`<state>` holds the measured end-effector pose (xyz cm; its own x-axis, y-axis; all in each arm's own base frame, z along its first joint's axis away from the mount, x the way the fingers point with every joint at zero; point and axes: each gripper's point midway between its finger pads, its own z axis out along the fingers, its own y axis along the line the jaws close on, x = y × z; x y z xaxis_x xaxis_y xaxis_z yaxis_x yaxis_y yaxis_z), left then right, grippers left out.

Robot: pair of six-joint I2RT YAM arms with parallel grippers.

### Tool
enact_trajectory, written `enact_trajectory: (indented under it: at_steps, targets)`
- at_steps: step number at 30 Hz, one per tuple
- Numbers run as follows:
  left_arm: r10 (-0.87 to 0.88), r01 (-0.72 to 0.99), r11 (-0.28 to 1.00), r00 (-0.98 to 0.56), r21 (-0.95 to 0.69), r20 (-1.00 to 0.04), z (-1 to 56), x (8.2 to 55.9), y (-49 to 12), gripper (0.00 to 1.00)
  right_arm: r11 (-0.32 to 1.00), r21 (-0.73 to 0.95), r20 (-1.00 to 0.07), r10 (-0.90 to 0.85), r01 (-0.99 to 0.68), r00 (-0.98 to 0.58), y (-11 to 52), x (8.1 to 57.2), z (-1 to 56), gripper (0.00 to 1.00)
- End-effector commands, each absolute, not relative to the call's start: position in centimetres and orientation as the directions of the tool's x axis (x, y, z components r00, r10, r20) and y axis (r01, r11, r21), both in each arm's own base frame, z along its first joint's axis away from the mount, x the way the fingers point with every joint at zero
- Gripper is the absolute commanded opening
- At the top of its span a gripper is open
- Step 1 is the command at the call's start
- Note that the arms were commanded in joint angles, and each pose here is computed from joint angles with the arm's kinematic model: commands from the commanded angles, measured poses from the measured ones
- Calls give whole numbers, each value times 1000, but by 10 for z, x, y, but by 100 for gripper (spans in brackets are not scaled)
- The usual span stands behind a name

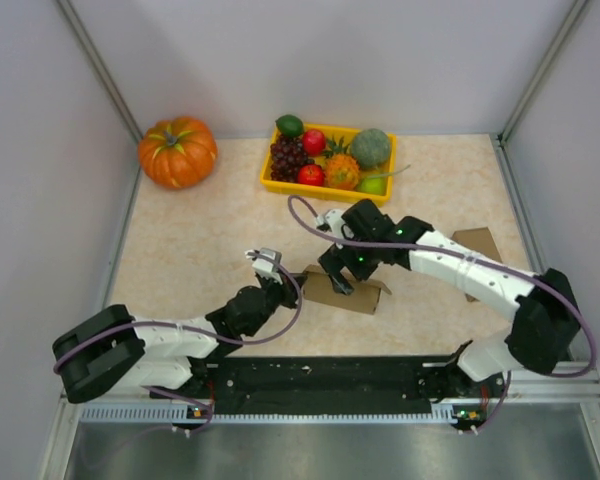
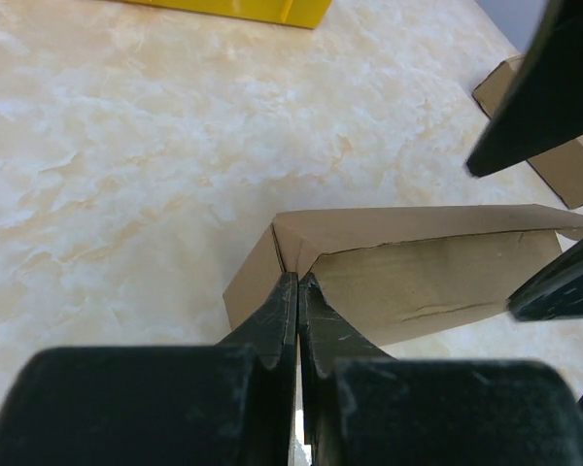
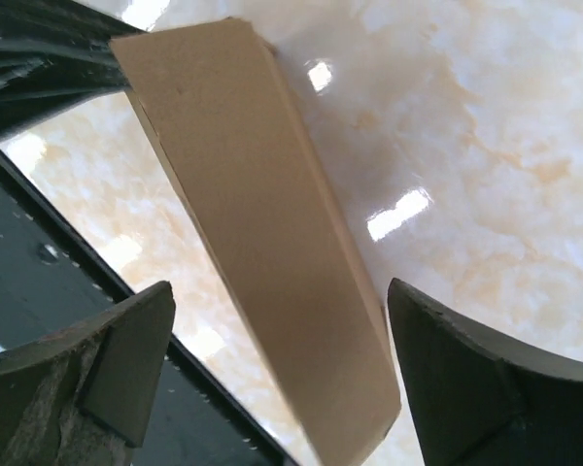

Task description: Fold the paper box

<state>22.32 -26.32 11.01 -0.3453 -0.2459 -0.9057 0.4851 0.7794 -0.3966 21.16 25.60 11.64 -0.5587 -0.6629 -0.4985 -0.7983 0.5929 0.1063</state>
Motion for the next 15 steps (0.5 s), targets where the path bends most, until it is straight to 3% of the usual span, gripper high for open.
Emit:
enact_trajectory:
  at_steps: [1, 3, 5, 8, 11, 13, 15]
  targets:
    - [-132, 444, 827, -444, -345, -886, 69, 213, -255, 0, 786, 173, -554, -421, -594, -719, 231, 212, 172, 91]
    - [-134, 410, 845, -459, -343, -878, 67, 214, -251, 0, 862, 194, -536, -306, -467, -787, 213, 202, 181, 92]
    - [-140, 403, 848, -457, -345, -879, 72, 215, -252, 0, 901, 227, -447, -241, -370, -861, 197, 177, 170, 86]
    - [-146, 397, 850, -453, -346, -880, 78, 216, -252, 0, 931, 235, -400, -170, -280, -901, 177, 153, 159, 79]
    - [-153, 402, 845, -452, -354, -879, 83, 216, -255, 0, 954, 155, -482, -154, -257, -863, 162, 160, 160, 76]
    - [-146, 415, 840, -447, -349, -882, 87, 216, -259, 0, 952, 115, -502, -190, -282, -844, 160, 163, 157, 65]
    - [-129, 418, 844, -450, -337, -884, 87, 216, -261, 0, 949, 99, -530, -204, -299, -823, 166, 171, 152, 63]
